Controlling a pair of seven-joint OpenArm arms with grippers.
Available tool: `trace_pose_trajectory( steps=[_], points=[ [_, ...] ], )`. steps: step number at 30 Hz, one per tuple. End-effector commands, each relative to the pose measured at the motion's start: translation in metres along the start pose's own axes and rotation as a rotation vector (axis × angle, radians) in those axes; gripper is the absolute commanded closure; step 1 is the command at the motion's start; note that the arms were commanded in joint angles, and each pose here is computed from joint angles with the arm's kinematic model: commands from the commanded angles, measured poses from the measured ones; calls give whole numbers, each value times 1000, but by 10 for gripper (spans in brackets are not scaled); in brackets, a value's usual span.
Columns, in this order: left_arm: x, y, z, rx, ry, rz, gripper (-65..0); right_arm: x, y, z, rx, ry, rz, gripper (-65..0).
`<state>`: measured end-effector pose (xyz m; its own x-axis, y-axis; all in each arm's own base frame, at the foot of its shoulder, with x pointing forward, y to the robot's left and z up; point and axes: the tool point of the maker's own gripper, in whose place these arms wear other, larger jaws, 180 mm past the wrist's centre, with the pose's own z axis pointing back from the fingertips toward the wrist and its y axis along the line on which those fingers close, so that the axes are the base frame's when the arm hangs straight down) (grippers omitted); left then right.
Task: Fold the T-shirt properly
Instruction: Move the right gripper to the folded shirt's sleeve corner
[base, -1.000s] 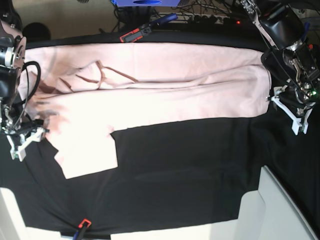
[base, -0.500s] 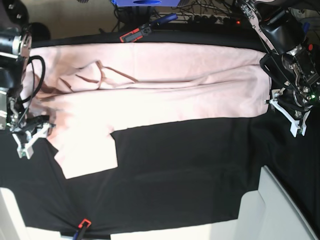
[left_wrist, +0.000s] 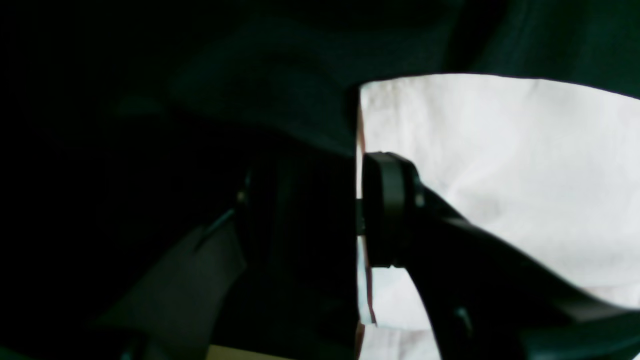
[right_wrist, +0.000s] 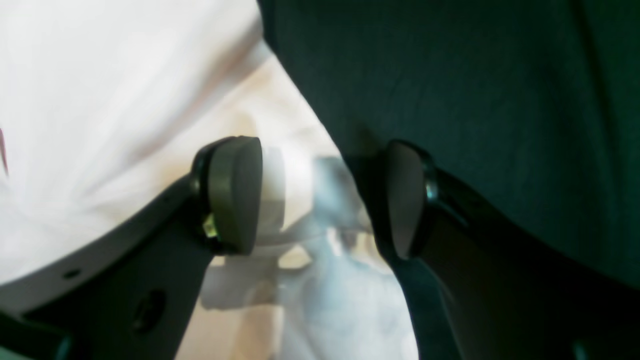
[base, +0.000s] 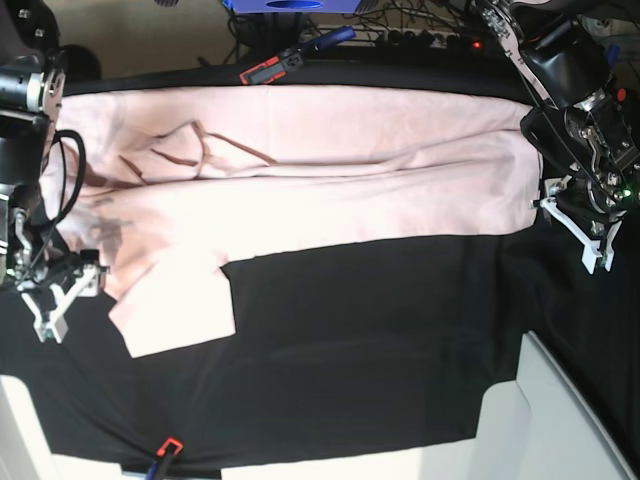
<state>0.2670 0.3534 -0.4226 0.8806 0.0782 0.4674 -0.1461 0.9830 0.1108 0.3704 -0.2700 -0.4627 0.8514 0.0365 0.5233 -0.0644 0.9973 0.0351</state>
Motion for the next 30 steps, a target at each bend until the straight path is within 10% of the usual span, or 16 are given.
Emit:
trace_pose_trajectory(
  steps=[1,30],
  points=[
    [17,8,6,18,-48,-5,-289,26,-7,7,-11,-61,7,-371],
    [8,17,8,36,-28,-16,-289,-8,13,-20,43,34,27,-373]
  ],
)
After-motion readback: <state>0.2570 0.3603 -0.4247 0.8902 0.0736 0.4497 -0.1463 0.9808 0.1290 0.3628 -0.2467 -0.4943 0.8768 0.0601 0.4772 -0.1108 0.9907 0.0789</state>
